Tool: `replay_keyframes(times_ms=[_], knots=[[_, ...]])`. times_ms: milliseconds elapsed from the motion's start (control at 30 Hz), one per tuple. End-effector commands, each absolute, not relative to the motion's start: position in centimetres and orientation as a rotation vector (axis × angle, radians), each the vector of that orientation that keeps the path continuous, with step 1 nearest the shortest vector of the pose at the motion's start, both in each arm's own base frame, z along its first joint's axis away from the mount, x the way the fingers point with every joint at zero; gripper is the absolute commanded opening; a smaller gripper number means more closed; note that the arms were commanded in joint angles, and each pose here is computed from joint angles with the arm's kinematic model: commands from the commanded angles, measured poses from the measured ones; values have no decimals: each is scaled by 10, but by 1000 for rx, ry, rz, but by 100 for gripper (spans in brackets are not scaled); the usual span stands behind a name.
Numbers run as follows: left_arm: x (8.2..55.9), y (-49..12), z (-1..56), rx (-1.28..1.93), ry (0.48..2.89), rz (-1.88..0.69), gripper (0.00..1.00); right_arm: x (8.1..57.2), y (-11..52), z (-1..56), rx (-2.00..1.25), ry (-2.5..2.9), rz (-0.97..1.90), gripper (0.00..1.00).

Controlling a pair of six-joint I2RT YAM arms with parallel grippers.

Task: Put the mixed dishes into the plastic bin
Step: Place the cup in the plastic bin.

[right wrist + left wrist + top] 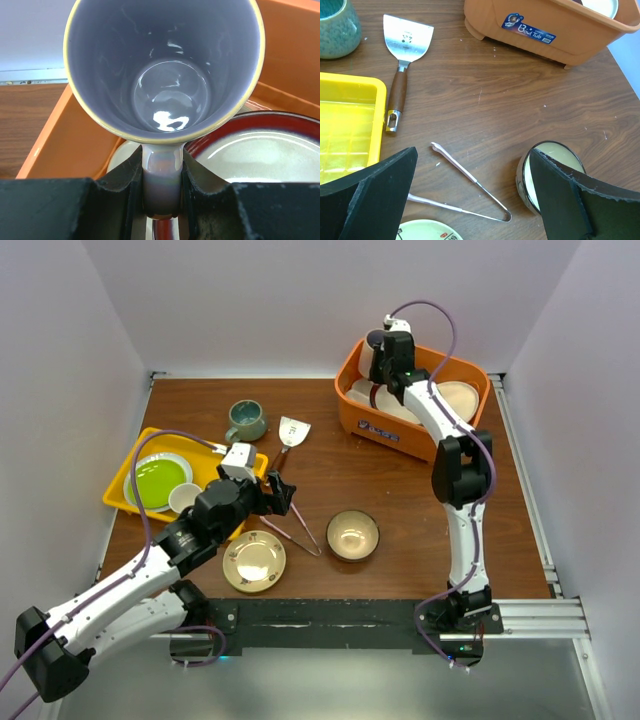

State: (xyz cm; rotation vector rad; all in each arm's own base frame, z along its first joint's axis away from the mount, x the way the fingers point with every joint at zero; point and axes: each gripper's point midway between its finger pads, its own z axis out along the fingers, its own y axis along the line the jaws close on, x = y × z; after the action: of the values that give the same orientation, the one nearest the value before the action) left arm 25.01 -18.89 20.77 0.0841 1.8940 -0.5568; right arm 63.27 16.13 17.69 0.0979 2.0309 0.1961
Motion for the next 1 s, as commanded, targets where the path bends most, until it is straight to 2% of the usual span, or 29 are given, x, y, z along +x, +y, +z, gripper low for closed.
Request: replay_keyframes(times_ms=[0,133,433,700,967], knots=[[257,-188,219,66,1847,-560,100,661,160,268,137,1749,237,18],[256,-188,218,64,1850,-560,100,664,160,254,120,1768,222,24],[256,-188,219,63,1848,-567,100,663,159,244,89,1787,210,46],[254,-187,221,63,1843,-573,100,659,159,255,66,1774,209,49],[251,-188,225,71,1833,-591,100,647,162,283,26,1747,237,61]])
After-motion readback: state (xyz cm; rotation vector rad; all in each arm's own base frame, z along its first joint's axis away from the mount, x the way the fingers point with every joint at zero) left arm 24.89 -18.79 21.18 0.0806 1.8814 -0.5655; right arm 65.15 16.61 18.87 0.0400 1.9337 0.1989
